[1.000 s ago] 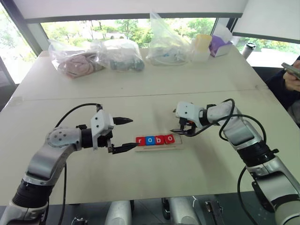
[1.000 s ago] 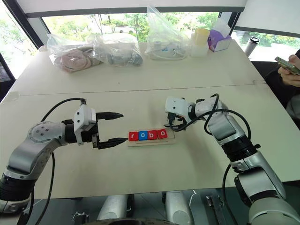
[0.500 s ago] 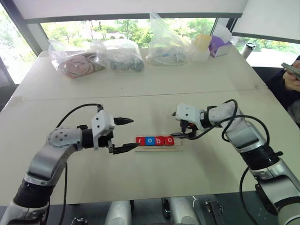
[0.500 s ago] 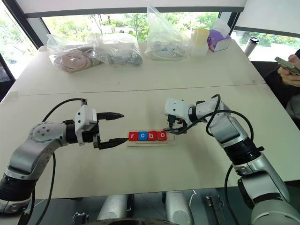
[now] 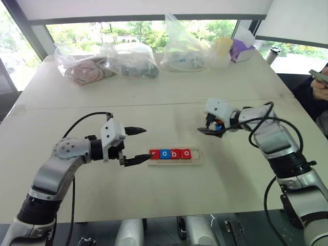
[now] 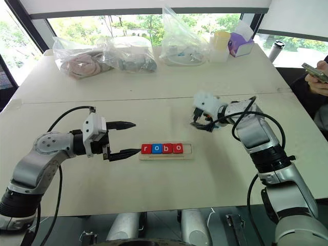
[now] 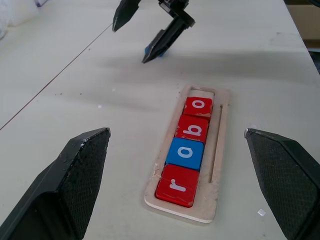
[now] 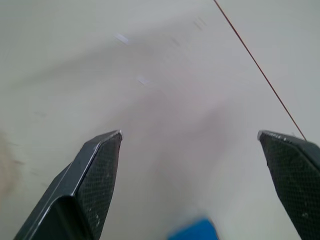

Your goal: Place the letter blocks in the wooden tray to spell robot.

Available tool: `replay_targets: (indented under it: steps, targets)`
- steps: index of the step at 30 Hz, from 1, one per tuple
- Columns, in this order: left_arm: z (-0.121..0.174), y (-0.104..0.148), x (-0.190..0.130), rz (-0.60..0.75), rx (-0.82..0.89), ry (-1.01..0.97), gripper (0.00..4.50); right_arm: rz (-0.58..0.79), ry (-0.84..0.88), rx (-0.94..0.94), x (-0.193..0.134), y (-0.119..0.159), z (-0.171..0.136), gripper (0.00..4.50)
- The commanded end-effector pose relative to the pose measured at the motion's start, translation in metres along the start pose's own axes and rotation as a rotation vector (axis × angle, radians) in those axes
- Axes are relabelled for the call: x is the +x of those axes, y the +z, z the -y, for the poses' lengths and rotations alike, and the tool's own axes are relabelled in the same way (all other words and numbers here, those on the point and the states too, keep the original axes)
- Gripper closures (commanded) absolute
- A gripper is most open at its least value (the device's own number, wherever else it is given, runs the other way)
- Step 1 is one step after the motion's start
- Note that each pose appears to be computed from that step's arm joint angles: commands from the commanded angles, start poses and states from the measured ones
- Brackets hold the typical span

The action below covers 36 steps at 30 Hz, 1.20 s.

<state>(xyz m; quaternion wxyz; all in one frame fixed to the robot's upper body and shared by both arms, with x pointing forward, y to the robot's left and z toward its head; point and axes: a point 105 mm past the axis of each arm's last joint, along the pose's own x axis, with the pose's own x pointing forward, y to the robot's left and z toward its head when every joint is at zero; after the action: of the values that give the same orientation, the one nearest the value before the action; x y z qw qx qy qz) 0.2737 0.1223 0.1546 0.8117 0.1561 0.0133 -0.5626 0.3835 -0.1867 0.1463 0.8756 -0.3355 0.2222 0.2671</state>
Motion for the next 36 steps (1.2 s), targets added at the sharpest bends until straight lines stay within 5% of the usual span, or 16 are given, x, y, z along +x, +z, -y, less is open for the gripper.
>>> replay_targets:
  steps: [1,12,20,27,36]
  targets:
    - [0.002,0.006,0.001,0.013,0.033,-0.007,0.0,-0.073,-0.15,0.18,-0.009,-0.008,0.017,0.09]
    - [0.001,0.007,0.006,0.021,0.038,-0.021,0.0,-0.281,-0.244,0.736,-0.01,-0.052,-0.004,0.09]
    - [-0.001,0.007,0.006,0.02,0.044,-0.022,0.0,-0.266,-0.176,0.927,-0.003,-0.043,-0.023,0.09]
    - [0.0,0.008,0.007,0.024,0.043,-0.021,0.0,-0.229,-0.182,0.907,0.001,-0.039,-0.019,3.33]
    - [0.006,0.008,0.005,0.027,0.04,-0.056,0.0,-0.212,-0.186,0.801,-0.028,-0.046,-0.02,3.38]
